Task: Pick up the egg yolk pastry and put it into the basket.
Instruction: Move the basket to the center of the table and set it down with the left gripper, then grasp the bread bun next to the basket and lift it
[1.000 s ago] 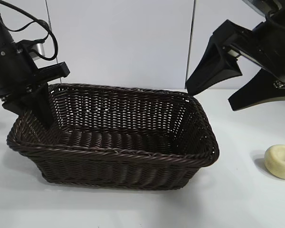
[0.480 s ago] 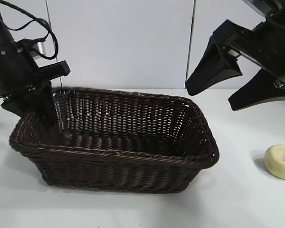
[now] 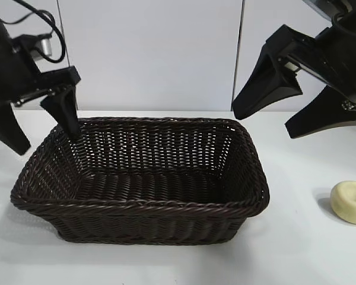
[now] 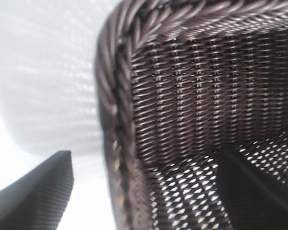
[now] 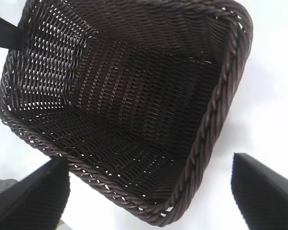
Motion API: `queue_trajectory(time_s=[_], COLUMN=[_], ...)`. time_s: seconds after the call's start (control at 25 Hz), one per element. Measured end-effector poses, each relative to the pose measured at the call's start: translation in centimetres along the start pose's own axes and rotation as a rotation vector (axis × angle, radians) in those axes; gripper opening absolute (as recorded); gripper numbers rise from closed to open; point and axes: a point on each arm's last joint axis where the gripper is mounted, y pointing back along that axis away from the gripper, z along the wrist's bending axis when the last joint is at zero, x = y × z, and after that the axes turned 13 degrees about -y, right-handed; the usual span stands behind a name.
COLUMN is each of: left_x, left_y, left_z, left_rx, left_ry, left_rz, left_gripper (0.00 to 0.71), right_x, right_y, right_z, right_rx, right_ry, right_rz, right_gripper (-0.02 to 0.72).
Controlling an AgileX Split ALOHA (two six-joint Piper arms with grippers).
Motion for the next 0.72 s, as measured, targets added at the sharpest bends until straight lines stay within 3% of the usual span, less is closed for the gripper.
queue_trajectory(time_s=[0.16, 0.44, 0.56, 0.72], left_x=[-0.4, -0.2, 0.2, 1.5], left_y=[3.2, 5.5, 6.0, 7.4], left_z=[-0.4, 1.5, 3.2, 7.1], left_rx=[-0.067, -0.320, -0.348, -0.377], left_ry=[-0.063, -0.055, -0.005, 0.122], left_rz=[-0.040, 0.006, 0.005, -0.001], left_gripper=[0.595, 0.595, 0.595, 0.595], right_x=[0.0, 0.0, 0.0, 0.0], right_y=[0.0, 0.0, 0.0, 0.0], right_z=[0.0, 0.0, 0.0, 0.0], right_rx=[0.001, 0.001, 0.001, 0.001], right_ry=[0.001, 0.001, 0.001, 0.001], right_rz=[0.000, 0.000, 0.000, 0.000], right_gripper=[0.653, 0.653, 0.653, 0.653])
